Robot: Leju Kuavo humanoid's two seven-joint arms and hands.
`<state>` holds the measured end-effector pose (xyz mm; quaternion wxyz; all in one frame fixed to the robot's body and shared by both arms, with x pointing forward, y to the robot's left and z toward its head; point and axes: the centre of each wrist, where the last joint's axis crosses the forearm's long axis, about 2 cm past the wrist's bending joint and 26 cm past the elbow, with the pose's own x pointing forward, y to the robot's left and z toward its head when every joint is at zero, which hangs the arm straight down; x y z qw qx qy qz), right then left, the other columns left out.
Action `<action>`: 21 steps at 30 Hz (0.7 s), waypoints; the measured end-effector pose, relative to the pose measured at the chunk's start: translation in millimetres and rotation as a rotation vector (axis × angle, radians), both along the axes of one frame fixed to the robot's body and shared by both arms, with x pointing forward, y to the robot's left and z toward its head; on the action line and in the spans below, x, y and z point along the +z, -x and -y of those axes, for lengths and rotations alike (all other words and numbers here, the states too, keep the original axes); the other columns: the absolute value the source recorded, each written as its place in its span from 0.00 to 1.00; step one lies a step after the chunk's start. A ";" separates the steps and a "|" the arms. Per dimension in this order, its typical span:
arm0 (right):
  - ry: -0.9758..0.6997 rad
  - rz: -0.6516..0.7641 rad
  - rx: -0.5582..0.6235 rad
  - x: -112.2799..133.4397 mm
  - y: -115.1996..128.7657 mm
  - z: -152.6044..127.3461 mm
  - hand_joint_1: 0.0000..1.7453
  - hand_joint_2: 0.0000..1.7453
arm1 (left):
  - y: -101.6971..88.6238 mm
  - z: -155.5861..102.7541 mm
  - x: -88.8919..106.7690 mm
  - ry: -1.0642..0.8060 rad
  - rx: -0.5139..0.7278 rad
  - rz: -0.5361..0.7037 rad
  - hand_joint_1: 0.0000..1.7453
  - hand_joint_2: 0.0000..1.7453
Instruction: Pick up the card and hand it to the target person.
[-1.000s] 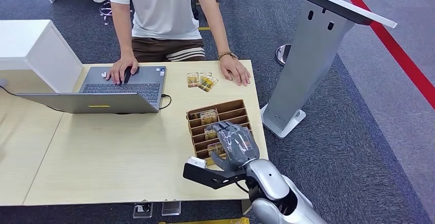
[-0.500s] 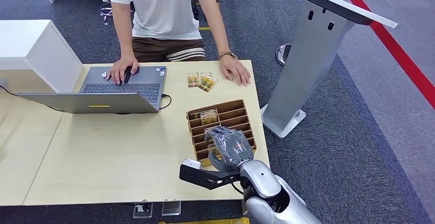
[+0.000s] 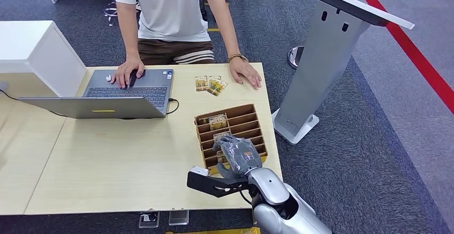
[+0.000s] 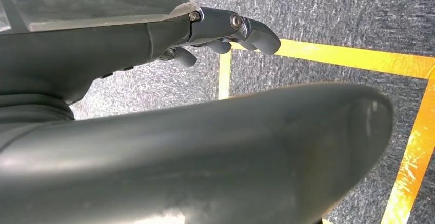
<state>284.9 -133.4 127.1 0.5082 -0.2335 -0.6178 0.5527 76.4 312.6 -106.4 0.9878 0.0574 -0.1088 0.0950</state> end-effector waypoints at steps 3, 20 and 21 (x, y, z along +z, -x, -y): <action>0.000 0.000 -0.001 0.2 0.0 0.0 0.36 1.00 | 0.0 0.0 0.0 0.000 0.000 0.000 0.00 0.00; -0.003 0.003 -0.003 1.5 -0.1 0.0 0.37 1.00 | 0.0 0.0 0.0 0.000 0.000 0.000 0.00 0.00; -0.003 0.003 -0.003 1.6 -0.1 0.0 0.37 1.00 | 0.0 0.0 0.0 0.000 0.000 0.000 0.00 0.00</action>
